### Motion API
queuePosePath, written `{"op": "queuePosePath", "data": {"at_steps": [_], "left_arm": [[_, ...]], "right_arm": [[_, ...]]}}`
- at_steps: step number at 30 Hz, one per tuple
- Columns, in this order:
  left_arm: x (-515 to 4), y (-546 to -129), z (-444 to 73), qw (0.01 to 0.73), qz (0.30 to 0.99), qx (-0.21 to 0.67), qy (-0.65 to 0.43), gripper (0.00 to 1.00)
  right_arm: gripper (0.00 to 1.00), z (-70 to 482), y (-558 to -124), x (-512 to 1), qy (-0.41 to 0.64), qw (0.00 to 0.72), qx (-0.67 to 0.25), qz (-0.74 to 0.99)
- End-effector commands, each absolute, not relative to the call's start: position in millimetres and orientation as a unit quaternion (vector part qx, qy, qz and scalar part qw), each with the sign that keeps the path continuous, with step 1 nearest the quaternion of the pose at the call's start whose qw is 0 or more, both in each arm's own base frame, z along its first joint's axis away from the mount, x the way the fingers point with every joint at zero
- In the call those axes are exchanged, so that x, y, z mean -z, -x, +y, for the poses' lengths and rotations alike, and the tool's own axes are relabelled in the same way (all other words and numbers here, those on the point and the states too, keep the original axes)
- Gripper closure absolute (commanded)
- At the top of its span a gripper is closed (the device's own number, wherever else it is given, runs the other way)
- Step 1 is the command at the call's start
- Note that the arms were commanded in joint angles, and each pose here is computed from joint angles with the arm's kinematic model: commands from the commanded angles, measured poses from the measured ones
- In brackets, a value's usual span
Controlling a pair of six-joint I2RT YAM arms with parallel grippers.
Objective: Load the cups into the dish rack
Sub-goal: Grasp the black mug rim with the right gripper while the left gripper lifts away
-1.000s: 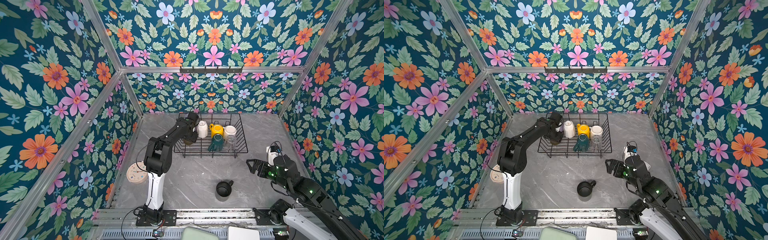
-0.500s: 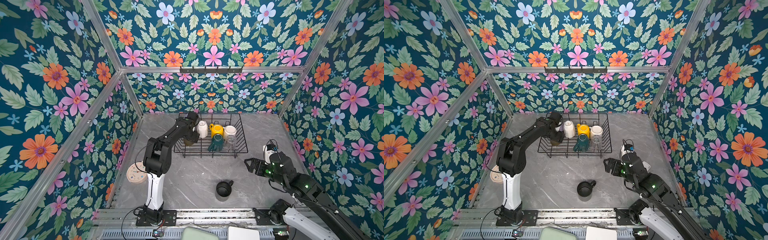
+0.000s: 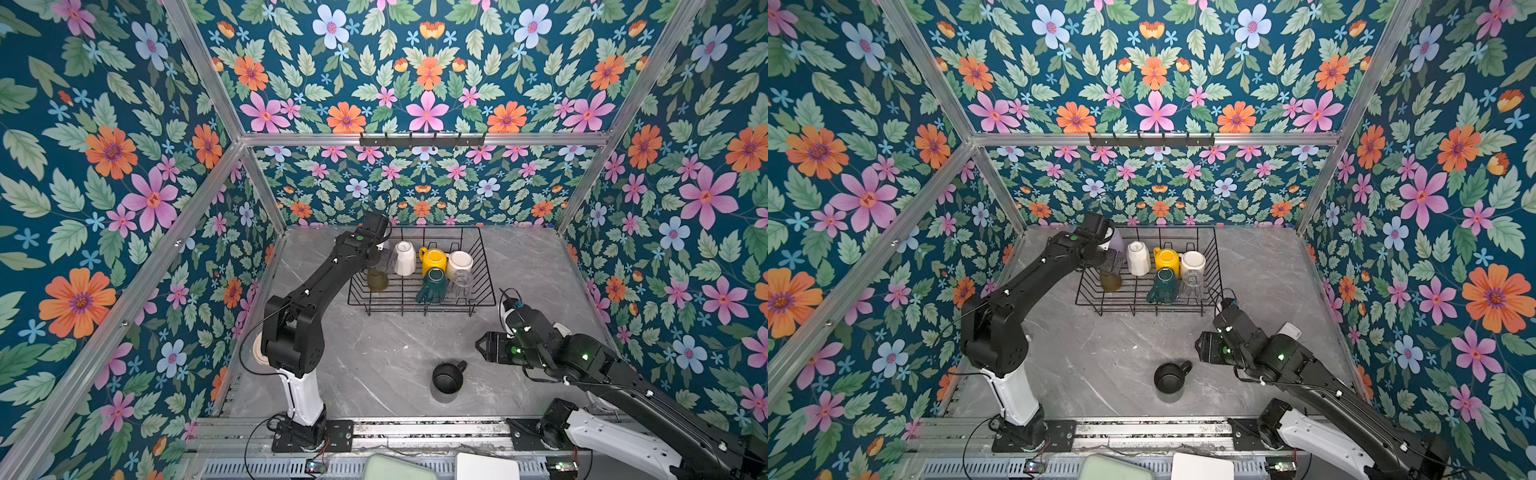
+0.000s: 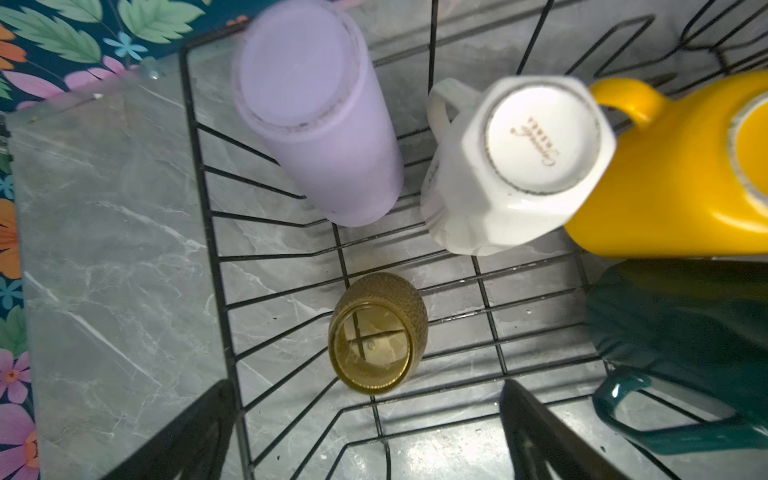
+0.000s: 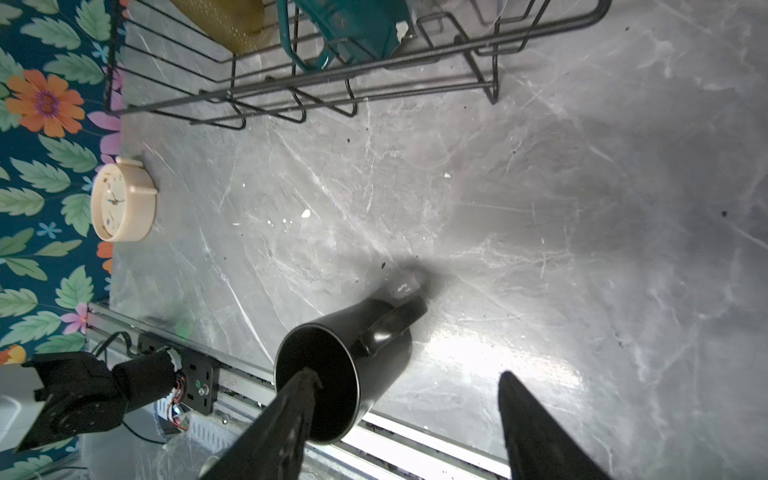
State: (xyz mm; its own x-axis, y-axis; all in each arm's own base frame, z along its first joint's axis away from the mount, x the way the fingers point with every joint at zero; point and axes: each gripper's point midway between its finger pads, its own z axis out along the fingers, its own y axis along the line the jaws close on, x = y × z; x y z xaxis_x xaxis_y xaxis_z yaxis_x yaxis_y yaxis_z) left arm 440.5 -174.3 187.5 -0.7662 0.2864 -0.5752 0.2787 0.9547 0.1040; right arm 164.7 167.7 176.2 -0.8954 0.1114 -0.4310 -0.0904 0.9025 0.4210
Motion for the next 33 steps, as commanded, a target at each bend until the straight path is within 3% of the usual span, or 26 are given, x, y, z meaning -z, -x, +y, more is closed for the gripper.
{"op": "queuePosePath", "data": {"at_steps": [1,8,18,33], "left_arm": [[-222,-450,-168,0.377,0.918,-0.006,-0.118,0.0],[-284,-436,-151,0.503,0.861,0.018,-0.073,0.0],[-330,-392,-113,0.61,0.791,0.03,-0.006,0.0],[-334,-358,-93,0.634,0.771,0.053,0.027,0.0]], "right_arm": [[0.32,162,-154,-167,-0.026,0.221,-0.184,0.958],[0.34,191,-137,-158,0.005,0.204,-0.155,0.966],[0.47,231,-130,-127,0.017,0.16,-0.141,0.977],[0.61,233,-125,-83,-0.011,0.135,-0.106,0.985]]}}
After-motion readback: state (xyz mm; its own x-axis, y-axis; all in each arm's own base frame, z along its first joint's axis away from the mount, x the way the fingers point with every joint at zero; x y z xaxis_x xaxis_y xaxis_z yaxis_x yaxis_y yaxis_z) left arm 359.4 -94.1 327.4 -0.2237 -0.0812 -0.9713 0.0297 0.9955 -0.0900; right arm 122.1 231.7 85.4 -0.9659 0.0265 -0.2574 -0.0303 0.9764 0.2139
